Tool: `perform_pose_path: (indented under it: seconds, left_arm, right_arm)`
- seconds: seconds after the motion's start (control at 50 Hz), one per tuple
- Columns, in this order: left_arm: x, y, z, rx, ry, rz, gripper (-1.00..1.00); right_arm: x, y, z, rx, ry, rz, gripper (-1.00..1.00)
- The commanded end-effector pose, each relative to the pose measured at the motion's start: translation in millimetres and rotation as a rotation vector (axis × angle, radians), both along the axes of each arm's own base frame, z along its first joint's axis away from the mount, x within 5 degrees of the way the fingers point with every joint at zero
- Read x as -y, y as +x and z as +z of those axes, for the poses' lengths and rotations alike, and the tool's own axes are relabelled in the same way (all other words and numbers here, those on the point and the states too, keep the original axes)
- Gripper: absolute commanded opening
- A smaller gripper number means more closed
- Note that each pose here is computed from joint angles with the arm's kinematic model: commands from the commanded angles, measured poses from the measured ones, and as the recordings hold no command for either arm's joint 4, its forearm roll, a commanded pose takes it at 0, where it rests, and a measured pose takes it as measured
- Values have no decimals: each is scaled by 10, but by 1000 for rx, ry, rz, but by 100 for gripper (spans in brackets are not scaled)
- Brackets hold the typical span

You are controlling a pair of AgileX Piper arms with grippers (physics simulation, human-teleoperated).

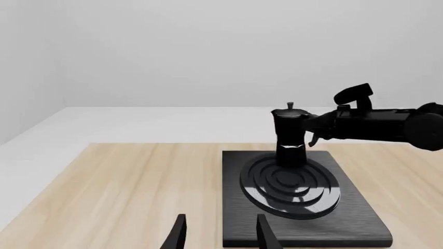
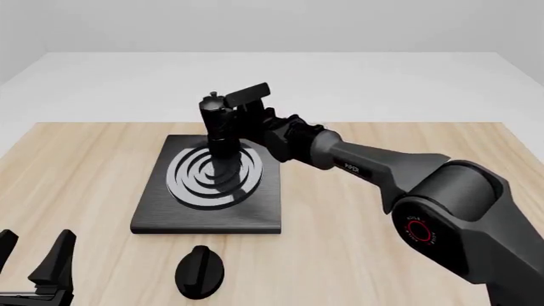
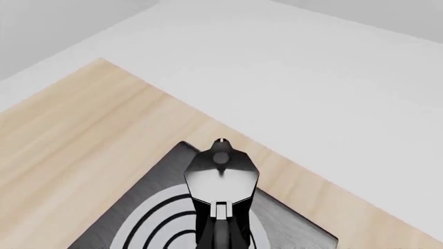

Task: Put both moka pots on the stove.

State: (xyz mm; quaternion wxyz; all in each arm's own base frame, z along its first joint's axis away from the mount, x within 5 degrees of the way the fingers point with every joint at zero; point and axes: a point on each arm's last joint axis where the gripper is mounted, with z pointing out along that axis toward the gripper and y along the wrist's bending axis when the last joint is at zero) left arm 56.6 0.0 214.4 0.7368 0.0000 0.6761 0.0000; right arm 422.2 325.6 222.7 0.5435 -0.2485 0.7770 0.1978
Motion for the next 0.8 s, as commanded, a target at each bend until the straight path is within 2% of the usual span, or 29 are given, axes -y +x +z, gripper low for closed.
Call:
perform_pose_path:
  seconds: [0.02, 0.14, 0.16, 0.5, 0.8]
  left_arm:
    - [0, 0, 0, 0, 0, 0, 100]
    - [0, 0, 0, 0, 0, 0, 100]
    - [0, 0, 0, 0, 0, 0, 100]
    - [0, 0, 0, 0, 0, 0, 100]
    - [0, 0, 0, 0, 0, 0, 100]
  right_arm:
    - [6, -28, -377, -121, 6, -31, -100]
    - [-8, -60, -391, -119, 1, -24, -100]
    - [-18, -54, -423, -129, -3, -24, 100]
    - [-46, -72, -506, -162, 3, -30, 100]
    - [47, -133, -527, -179, 0, -41, 100]
